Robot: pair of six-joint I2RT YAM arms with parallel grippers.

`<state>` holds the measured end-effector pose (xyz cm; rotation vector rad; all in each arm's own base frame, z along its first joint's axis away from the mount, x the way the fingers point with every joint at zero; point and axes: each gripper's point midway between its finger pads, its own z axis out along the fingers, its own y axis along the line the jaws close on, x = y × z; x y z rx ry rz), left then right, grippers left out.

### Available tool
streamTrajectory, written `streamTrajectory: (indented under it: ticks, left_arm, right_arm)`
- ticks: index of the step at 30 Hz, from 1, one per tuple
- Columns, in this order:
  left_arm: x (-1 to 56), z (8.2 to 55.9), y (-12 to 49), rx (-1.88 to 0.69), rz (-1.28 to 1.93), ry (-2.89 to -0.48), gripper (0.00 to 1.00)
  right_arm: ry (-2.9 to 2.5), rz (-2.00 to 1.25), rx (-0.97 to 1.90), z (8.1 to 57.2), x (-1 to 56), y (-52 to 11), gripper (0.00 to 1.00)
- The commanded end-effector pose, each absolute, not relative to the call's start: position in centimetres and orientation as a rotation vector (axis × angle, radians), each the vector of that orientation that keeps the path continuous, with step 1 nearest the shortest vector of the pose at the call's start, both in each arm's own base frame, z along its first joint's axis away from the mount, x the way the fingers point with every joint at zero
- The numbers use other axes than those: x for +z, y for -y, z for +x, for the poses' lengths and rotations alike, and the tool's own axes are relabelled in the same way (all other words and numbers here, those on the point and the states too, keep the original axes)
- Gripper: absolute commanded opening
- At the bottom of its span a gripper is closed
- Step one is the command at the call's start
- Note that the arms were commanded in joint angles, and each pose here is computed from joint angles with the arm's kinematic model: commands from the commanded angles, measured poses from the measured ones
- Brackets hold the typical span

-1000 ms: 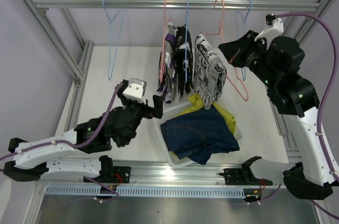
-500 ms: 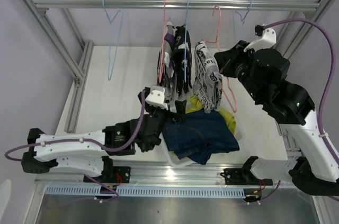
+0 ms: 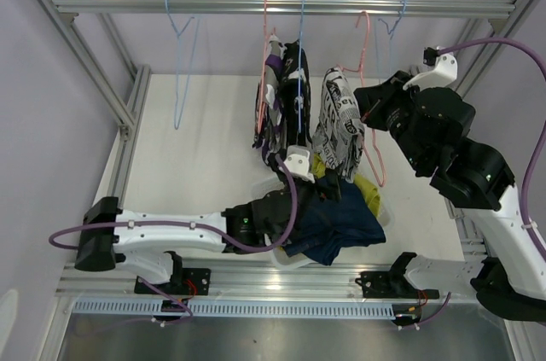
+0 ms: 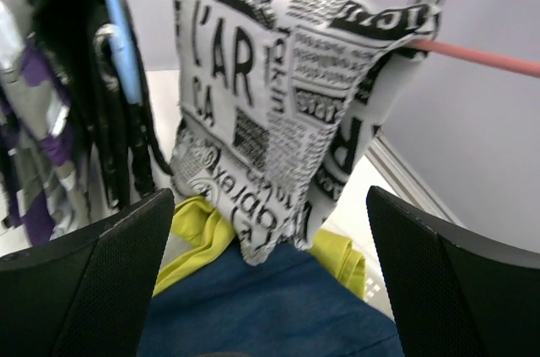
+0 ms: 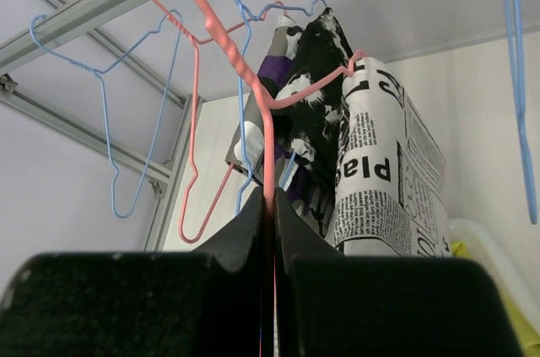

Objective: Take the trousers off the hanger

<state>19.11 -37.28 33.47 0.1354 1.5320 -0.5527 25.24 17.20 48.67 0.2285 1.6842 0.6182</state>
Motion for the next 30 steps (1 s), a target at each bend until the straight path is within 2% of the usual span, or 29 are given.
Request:
streamTrajectory:
  ticks: [1, 30]
  left_arm:
    - [37.2, 19.1, 39.1, -0.661, 0.066, -1.452, 0.99]
    - [31.5, 24.2, 44.5, -0.584, 0.081, -1.537, 0.99]
  right_arm:
    - [-1.541, 0.331, 0.728, 24.2, 52.7, -15.7, 0.00]
    - [-1.526, 0.305, 0.822, 21.3, 51.6, -14.2, 0.00]
